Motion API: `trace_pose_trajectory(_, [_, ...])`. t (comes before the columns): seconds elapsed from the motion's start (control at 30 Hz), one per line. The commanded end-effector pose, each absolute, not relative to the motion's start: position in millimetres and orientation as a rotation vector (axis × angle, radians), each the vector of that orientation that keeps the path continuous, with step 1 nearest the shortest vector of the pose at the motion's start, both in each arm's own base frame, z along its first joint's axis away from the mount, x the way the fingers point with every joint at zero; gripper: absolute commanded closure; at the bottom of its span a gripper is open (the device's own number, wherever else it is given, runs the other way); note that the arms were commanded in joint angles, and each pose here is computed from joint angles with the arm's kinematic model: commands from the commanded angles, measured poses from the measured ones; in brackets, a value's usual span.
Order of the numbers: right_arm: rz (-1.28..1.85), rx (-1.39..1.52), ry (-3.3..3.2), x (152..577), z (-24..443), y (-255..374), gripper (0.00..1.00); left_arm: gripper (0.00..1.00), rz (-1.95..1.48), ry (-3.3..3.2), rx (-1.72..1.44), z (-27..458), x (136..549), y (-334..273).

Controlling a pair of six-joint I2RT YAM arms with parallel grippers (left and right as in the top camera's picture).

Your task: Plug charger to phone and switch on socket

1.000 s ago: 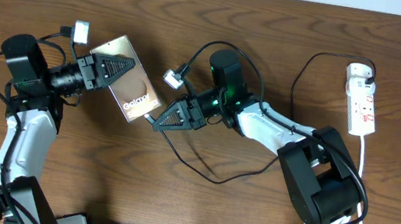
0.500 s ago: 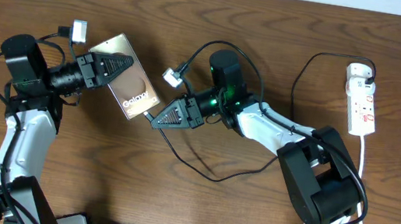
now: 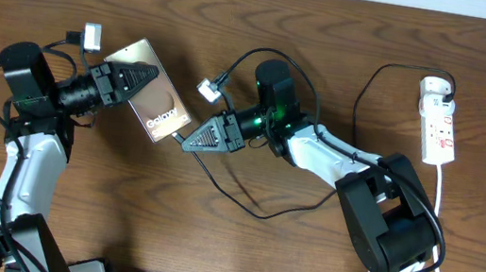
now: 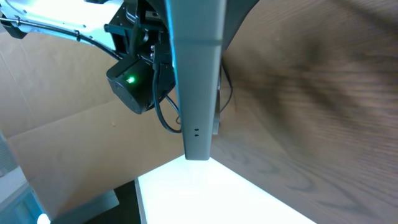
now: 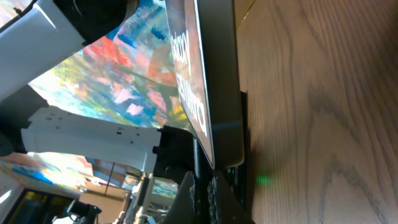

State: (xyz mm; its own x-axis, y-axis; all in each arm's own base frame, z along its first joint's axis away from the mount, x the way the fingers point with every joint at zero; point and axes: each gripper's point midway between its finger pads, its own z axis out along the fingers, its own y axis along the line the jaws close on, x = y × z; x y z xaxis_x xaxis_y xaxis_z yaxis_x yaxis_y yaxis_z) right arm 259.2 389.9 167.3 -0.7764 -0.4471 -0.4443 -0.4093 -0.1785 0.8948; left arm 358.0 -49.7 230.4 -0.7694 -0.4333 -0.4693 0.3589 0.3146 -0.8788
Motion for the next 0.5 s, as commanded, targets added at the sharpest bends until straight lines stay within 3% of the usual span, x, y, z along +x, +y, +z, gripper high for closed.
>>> trace_pose_trajectory(0.0, [-2.162, 1.008, -2.099, 271.0, 166.8, 400.4, 0.99, 0.93, -1.596, 1.922, -0.031, 237.2, 350.3, -59.0])
trace_pose_trajectory(0.47, [-2.182, 0.982, -2.162, 277.2, 169.2, 410.1, 0.99, 0.93, -1.584, 1.929, -0.071, 235.6, 354.0, -56.9])
